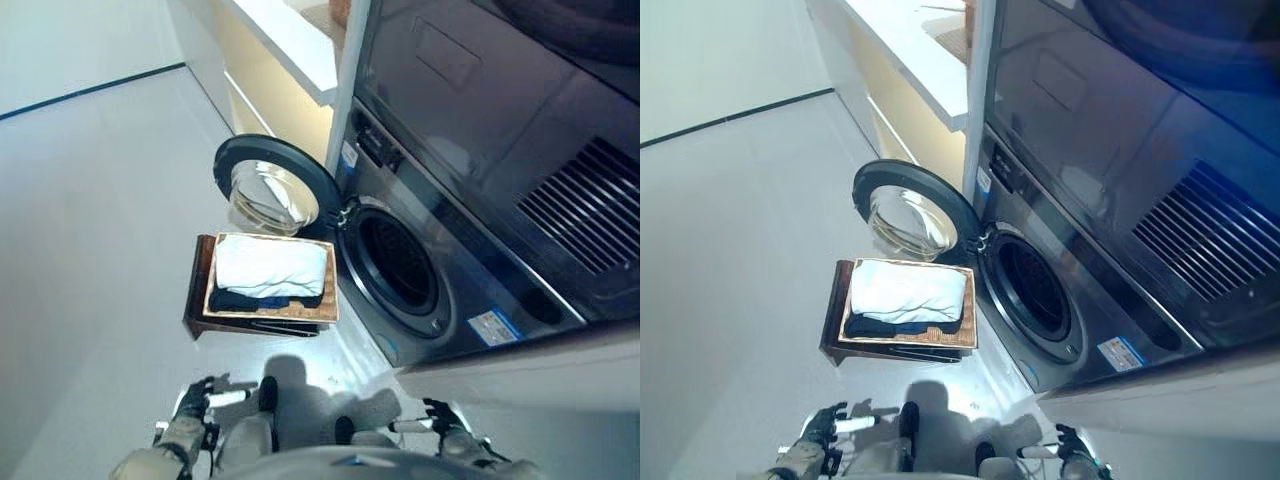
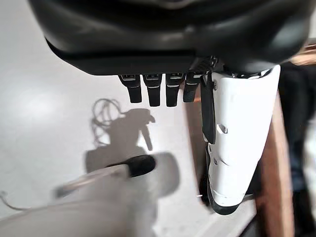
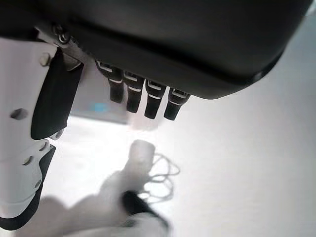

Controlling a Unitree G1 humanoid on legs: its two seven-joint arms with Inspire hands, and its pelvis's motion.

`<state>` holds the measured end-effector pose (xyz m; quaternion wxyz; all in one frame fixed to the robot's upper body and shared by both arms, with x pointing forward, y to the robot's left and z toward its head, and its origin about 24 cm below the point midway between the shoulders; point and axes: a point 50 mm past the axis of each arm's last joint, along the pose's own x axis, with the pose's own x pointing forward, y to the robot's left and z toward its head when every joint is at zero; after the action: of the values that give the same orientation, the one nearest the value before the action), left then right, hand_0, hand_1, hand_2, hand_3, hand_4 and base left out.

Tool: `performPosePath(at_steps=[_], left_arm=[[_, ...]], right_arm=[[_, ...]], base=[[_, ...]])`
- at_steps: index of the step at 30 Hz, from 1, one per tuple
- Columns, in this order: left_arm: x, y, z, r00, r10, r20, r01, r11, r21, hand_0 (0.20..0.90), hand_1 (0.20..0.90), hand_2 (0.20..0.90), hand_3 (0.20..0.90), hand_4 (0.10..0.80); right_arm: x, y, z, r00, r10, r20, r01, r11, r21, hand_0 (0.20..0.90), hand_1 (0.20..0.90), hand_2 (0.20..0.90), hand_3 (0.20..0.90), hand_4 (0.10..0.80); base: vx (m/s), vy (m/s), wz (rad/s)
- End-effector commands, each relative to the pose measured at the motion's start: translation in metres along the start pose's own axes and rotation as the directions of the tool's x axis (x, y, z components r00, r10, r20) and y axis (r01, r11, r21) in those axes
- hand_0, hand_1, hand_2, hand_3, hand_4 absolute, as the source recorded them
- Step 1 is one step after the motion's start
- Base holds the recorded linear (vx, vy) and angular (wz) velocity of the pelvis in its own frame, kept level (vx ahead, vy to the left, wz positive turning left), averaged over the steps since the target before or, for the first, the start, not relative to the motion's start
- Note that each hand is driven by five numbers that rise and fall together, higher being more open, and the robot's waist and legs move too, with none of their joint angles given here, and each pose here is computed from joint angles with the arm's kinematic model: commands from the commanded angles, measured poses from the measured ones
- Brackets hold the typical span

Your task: Pick up the clothes and place them into the washing machine

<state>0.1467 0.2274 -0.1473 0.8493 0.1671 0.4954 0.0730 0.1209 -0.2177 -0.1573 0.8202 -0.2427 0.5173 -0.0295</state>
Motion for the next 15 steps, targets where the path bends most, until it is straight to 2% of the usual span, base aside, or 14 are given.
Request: performPosePath(at_steps=[1, 7, 10, 15], left_arm=[[-0.001, -0.003, -0.003, 1.000, 0.003, 0.013, -0.003, 1.000, 0.018, 0.900, 0.900, 0.900, 0.900, 0.800], [-0.001, -0.002, -0.001, 1.000, -0.011, 0.021, 0.010, 0.998, 0.060, 0.900, 0.900, 0.900, 0.900, 0.800], [-0.002, -0.005, -0.005, 0.999, -0.036, 0.013, 0.035, 0.995, 0.089, 0.900, 0.900, 0.900, 0.900, 0.800], [-0.002, -0.001, -0.010, 0.999, -0.051, -0.003, 0.051, 0.990, 0.129, 0.900, 0.900, 0.900, 0.900, 0.800]], right_arm=[[0.004, -0.016, 0.014, 0.996, -0.048, 0.071, 0.050, 0.998, -0.029, 0.900, 0.900, 0.900, 0.900, 0.800], [0.002, -0.014, 0.003, 0.998, -0.045, 0.033, 0.045, 0.999, -0.006, 0.900, 0.900, 0.900, 0.900, 0.800], [0.001, -0.017, -0.006, 0.999, -0.053, -0.005, 0.053, 0.999, -0.001, 0.900, 0.900, 0.900, 0.900, 0.800], [0.001, -0.013, -0.005, 0.999, -0.036, 0.008, 0.036, 0.999, -0.011, 0.900, 0.900, 0.900, 0.900, 0.800]], base=[[0.070, 0.114, -0.08], [0.109, 0.137, 0.06], [0.152, 0.194, 0.35], [0.187, 0.141, 0.06]])
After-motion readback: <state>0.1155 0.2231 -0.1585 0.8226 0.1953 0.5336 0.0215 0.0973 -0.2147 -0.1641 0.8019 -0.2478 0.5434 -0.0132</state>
